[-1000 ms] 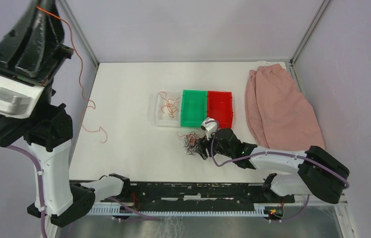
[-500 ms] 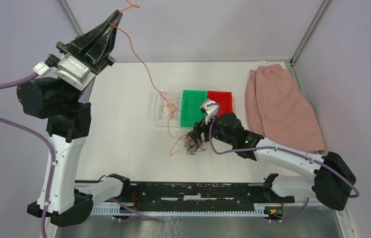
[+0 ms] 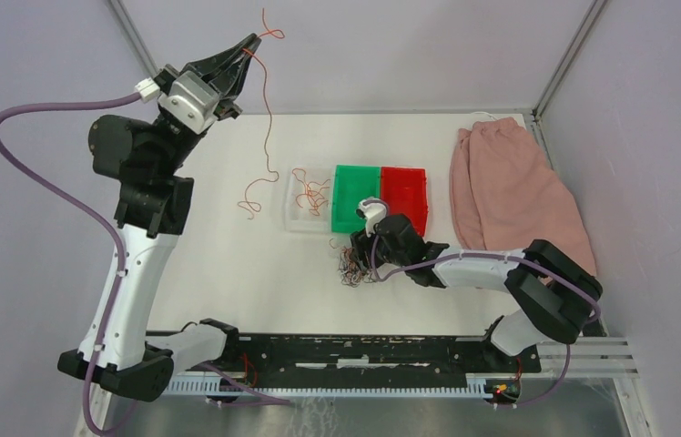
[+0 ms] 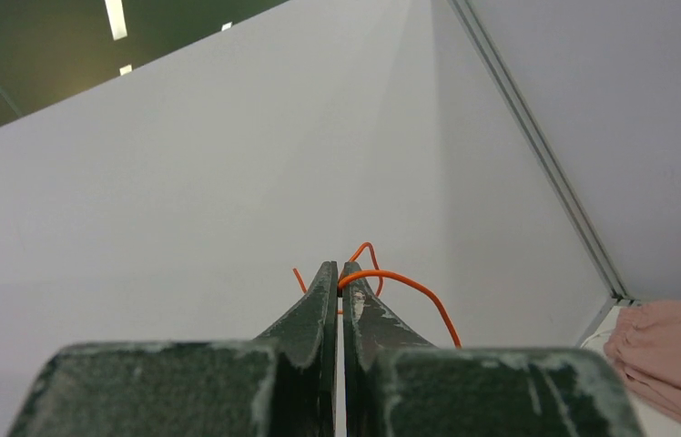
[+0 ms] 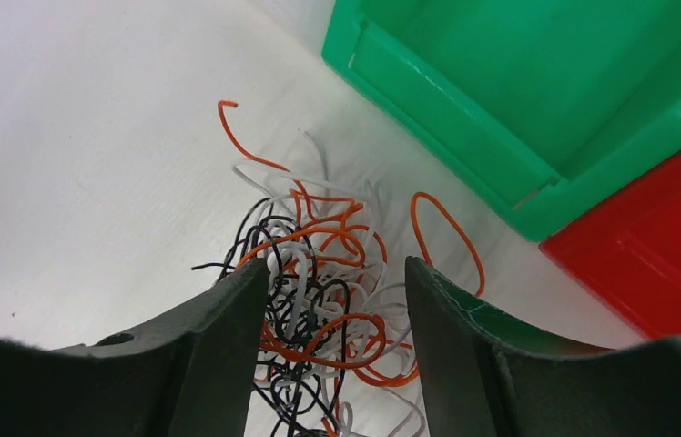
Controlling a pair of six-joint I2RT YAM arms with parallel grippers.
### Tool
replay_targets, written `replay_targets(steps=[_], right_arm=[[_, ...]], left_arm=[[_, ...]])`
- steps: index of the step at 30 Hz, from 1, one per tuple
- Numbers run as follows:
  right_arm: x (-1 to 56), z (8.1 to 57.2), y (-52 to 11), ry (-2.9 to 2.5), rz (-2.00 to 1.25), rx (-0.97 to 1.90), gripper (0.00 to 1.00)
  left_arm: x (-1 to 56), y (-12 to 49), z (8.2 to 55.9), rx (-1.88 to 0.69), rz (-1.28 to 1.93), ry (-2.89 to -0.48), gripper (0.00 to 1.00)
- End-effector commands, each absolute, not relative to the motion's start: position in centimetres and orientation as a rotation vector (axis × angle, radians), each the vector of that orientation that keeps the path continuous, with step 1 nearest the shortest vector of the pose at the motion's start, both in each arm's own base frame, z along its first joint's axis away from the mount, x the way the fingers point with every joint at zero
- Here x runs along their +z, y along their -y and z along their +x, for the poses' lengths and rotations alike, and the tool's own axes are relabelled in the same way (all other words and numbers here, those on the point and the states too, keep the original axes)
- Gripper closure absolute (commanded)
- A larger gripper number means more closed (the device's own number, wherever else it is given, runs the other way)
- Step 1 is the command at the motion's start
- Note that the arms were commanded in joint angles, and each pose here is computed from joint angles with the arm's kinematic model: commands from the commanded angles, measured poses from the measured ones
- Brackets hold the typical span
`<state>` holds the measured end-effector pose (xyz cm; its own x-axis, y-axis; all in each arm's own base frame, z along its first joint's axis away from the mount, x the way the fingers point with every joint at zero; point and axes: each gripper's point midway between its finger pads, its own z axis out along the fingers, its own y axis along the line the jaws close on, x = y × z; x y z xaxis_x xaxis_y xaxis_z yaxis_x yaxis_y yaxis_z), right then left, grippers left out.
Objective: Untangle the cables
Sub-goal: Untie the cable, then place the cable in the bin.
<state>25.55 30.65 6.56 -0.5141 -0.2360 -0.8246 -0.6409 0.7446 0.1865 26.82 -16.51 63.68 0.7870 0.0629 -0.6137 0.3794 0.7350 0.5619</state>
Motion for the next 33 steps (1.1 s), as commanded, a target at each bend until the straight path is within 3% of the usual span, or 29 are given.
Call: replay_targets(steps=[1,6,19,33], right_arm=[[6.5,25.7,-31.3,-2.062,-0.628,0.662,0.39],[7.4,23.8,-31.8,-2.047,-0.702,0.738,0.46],[11.9,21.5,-32.4,-1.964,-0.742,0.903,0.44],[8.5,21.6,-32.2,-2.059,-0.752,0.853,0.45]], left_arm=[[63.8,15.9,28.1,-0.133,0.699,-0.646,0.97],[62.8,16.0,29.2,-0.091,0.718,-0.655,0.97],[62.2,16.9,30.8,-0.101,0.742,-0.665,0.97],[62.2,17.4,32.7,-0.064,0.757,-0.646,0.97]])
